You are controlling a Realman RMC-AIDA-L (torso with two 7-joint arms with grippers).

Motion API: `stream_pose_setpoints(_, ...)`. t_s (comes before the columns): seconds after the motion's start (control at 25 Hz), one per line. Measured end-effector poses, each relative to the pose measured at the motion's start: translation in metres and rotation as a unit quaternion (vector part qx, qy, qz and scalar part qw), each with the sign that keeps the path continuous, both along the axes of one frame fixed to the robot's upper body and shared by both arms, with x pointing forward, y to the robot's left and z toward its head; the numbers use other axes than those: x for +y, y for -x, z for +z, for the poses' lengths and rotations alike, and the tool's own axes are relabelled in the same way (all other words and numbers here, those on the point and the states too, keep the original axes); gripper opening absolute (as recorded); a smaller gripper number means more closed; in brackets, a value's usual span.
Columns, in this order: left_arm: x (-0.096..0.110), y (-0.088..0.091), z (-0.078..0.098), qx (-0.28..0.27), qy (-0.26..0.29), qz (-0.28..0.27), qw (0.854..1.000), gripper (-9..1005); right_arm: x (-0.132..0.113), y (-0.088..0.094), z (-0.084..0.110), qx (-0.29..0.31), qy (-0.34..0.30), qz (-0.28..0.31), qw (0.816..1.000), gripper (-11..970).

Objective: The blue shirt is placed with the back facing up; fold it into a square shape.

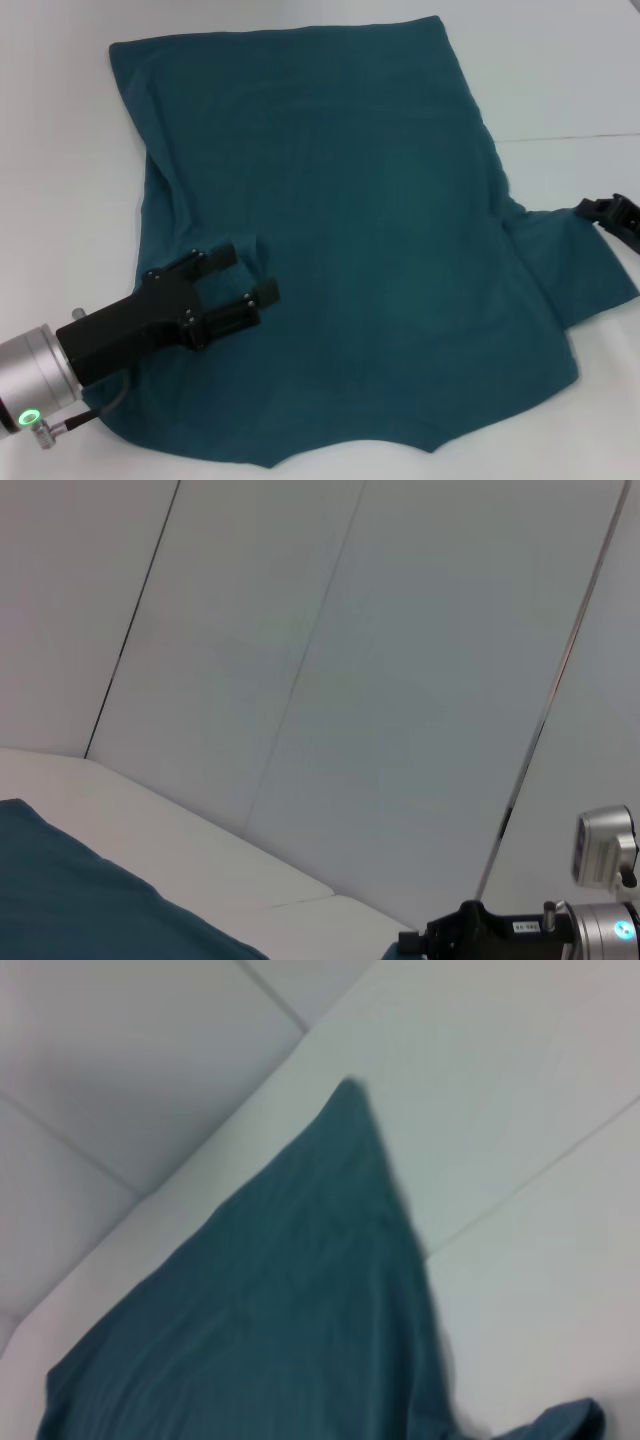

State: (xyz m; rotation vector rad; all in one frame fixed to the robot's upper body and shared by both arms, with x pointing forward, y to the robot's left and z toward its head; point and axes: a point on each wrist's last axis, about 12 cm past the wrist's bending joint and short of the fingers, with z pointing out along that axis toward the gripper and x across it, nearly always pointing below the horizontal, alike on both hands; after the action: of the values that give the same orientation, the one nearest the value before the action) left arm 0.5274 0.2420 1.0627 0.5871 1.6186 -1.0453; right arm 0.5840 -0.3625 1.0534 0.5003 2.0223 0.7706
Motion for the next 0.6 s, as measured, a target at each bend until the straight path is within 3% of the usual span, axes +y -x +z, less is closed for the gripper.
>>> stream_pose_setpoints(0.6, 0.000, 0.002, -0.001, 0.001, 0.005, -0.001, 1.000, 890, -0.027, -0.018, 0.028, -0.032, 0.050, -0.020, 0.998, 9)
